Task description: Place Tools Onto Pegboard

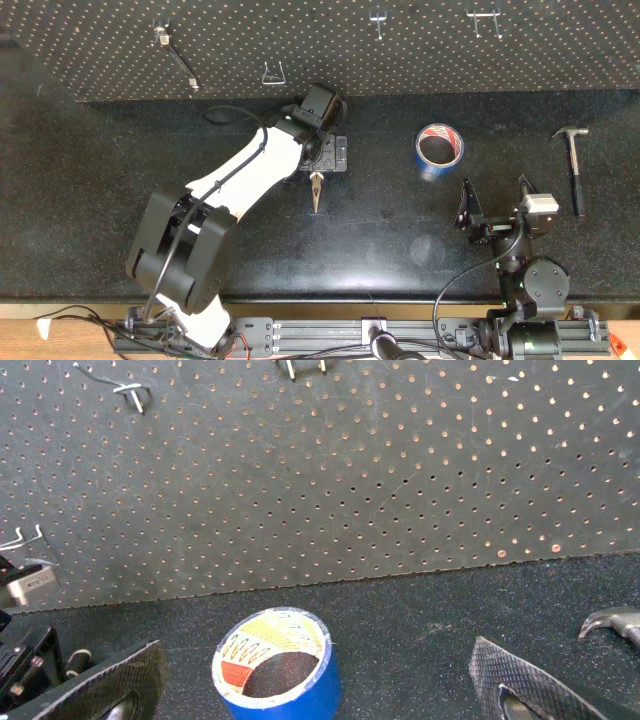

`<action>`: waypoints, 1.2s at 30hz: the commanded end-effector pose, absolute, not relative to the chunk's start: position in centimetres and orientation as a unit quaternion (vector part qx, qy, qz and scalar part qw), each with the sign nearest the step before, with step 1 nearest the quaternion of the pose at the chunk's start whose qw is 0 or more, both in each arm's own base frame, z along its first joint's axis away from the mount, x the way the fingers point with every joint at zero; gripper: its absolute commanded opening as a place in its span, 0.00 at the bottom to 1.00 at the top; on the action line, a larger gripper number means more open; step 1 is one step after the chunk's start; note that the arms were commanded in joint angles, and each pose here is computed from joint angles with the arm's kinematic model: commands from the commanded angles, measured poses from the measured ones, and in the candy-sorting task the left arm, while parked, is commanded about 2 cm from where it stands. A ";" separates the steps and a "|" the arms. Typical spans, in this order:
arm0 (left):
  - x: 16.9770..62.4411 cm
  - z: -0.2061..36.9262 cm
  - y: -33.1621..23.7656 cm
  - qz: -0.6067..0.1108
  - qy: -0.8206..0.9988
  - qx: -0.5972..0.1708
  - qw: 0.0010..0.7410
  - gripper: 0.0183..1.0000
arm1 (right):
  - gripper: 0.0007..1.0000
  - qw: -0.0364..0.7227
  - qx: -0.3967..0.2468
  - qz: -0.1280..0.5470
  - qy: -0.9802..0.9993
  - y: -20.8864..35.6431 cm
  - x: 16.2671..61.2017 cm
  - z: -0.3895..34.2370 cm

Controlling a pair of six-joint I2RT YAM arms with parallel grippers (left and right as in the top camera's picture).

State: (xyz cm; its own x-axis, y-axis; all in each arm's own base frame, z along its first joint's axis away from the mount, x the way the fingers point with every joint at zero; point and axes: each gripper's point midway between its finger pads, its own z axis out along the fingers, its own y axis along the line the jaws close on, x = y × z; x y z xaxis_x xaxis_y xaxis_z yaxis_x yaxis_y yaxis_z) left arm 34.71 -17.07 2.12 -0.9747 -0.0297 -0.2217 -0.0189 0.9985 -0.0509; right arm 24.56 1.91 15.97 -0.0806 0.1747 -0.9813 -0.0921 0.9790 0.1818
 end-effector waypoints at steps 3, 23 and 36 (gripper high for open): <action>36.2 2.4 -17.5 -0.026 0.990 -0.024 0.137 1.00 | 0.99 0.676 0.025 0.110 0.728 2.3 24.5 15.9; 36.1 1.8 -17.4 -0.021 0.991 -0.024 0.131 0.79 | 0.99 0.676 0.025 0.110 0.728 2.3 24.5 15.9; 36.4 1.9 -17.5 -0.024 0.990 -0.024 0.137 0.53 | 0.99 0.676 0.025 0.110 0.728 2.3 24.5 15.9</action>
